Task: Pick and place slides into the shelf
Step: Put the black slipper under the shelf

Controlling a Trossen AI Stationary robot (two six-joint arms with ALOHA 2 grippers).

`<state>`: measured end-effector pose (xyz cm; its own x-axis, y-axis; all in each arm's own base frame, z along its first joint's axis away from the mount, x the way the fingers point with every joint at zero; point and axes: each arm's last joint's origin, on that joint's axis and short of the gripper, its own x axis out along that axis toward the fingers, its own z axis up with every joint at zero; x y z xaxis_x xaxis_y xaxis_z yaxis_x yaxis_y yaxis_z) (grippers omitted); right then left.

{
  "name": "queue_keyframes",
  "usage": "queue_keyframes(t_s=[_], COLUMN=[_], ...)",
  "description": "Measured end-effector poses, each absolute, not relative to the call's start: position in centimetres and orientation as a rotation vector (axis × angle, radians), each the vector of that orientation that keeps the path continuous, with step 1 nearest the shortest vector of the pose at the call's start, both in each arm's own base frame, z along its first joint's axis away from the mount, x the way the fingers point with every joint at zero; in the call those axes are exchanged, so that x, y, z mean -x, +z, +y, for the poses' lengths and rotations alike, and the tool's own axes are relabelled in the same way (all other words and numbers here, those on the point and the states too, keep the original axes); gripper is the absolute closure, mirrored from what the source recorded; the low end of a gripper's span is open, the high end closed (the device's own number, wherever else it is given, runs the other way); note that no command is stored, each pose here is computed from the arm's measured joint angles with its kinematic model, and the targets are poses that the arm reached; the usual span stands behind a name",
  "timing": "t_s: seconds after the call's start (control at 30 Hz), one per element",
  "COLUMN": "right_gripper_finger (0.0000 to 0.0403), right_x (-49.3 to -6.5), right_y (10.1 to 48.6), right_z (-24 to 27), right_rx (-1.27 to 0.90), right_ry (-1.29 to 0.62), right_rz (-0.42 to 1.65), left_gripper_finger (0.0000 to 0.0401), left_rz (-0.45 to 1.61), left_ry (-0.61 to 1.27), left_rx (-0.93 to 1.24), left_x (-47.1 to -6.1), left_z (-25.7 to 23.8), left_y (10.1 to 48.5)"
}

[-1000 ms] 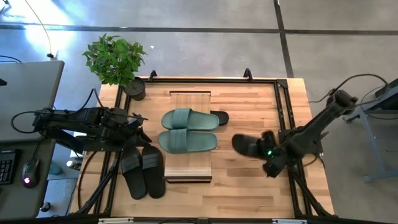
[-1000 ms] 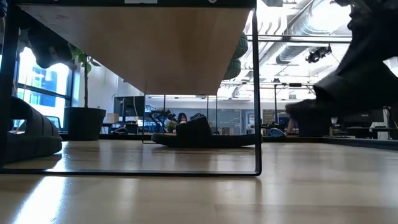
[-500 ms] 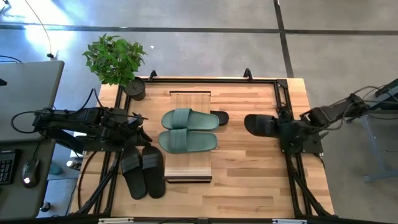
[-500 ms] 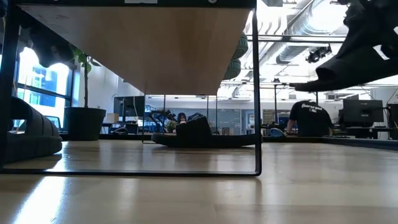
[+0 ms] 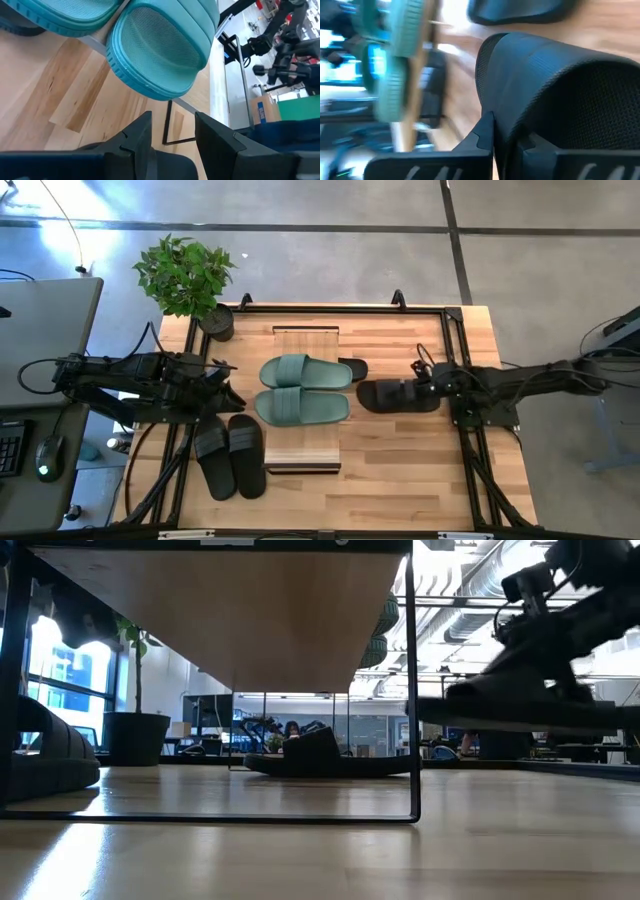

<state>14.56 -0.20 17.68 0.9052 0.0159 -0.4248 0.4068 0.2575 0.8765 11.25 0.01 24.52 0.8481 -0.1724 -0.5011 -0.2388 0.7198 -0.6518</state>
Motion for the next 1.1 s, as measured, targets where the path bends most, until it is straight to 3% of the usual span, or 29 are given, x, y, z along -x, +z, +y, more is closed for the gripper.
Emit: queue_keyframes(t_s=[0.2, 0.4, 0.53, 0.73, 1.1], right_gripper_finger=[0.0403, 0.0403, 0.0403, 0.0403, 0.0403], right_x=[-15.1, -17.1, -17.7, -19.6, -25.9], right_y=[15.0, 14.9, 13.6, 13.3, 13.6], right_z=[-0.4, -0.4, -0.8, -1.7, -2.4], right_rx=[-1.302, -1.275, -1.278, -1.284, -1.231], right_ry=[-0.318, -0.218, -0.270, -0.200, -0.167], right_rz=[0.488, 0.452, 0.495, 0.381, 0.524], left_gripper_finger=[0.0267, 0.0267, 0.0267, 0.0267, 0.0267], left_rz=[0.566, 0.555, 0.552, 0.551, 0.543], left_ry=[0.063, 0.096, 0.103, 0.111, 0.138], left_rx=[0.793, 0.784, 0.786, 0.806, 0.826], left_x=[-11.3, -11.3, -11.3, -11.3, -11.3], left_z=[0.1, 0.2, 0.2, 0.2, 0.3], left_y=[24.5, 24.5, 24.5, 24.5, 24.5])
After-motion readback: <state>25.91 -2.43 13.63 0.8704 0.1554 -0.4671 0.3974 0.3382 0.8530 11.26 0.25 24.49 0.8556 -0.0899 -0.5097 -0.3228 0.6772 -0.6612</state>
